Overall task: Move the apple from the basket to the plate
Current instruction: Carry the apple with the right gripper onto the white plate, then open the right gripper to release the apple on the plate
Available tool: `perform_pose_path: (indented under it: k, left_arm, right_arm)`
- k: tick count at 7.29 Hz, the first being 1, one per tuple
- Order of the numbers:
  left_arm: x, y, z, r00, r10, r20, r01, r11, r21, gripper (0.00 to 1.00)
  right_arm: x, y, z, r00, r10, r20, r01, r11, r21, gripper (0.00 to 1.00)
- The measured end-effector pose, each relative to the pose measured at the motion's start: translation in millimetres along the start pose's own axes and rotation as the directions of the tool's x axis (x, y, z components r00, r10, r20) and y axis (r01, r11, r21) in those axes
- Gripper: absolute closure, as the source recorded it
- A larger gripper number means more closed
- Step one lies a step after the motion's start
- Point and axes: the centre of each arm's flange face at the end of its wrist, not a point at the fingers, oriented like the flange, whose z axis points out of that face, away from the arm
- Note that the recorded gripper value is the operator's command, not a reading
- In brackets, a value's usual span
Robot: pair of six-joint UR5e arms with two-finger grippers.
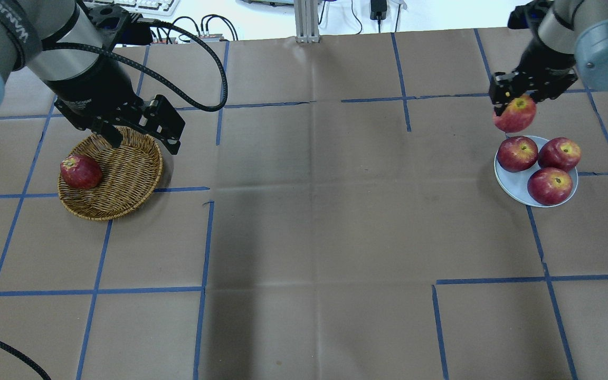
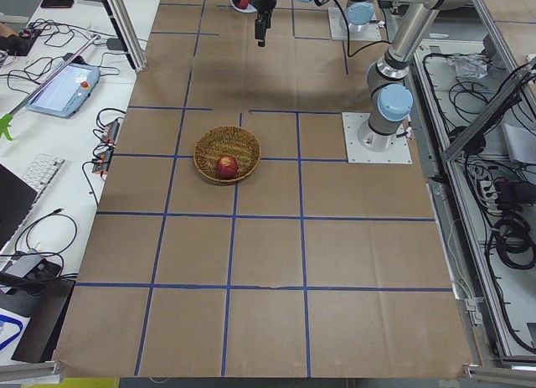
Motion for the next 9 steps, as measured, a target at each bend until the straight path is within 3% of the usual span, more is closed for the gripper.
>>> perform_pose_path:
  k: [2,4,7,8,9]
  left_arm:
    - [-0.8,0.4,1.6,1.0,0.0,0.0,0.0,1.0,-0.007,0.01]
    - [-0.7,0.7,2.2,1.0,0.0,-0.001,0.0,1.0,-0.011,0.01]
    - [-1.7,-2.3,4.4,1.0,-0.001,-0.001,0.001,1.0,-0.012,0.01]
    - [-1.7,-2.3,4.6,1.0,-0.001,-0.001,0.001,1.0,-0.013,0.01]
    - [-1.8,-2.0,4.9,1.0,-0.001,-0.002,0.001,1.0,-0.015,0.01]
  right_arm:
    - [58.2,11.5,32.8,0.999,-0.034,0.014,0.034,0.999,-0.017,0.53]
    - [70.8,14.7,67.6,0.999,-0.047,0.025,0.048,0.998,-0.037,0.53]
    - [70.9,18.9,84.0,0.998,-0.048,0.034,0.049,0.997,-0.054,0.51]
    - [72.0,19.2,84.8,0.998,-0.046,0.032,0.047,0.997,-0.053,0.44]
    - [73.7,18.7,85.8,0.999,-0.044,0.029,0.045,0.998,-0.051,0.26]
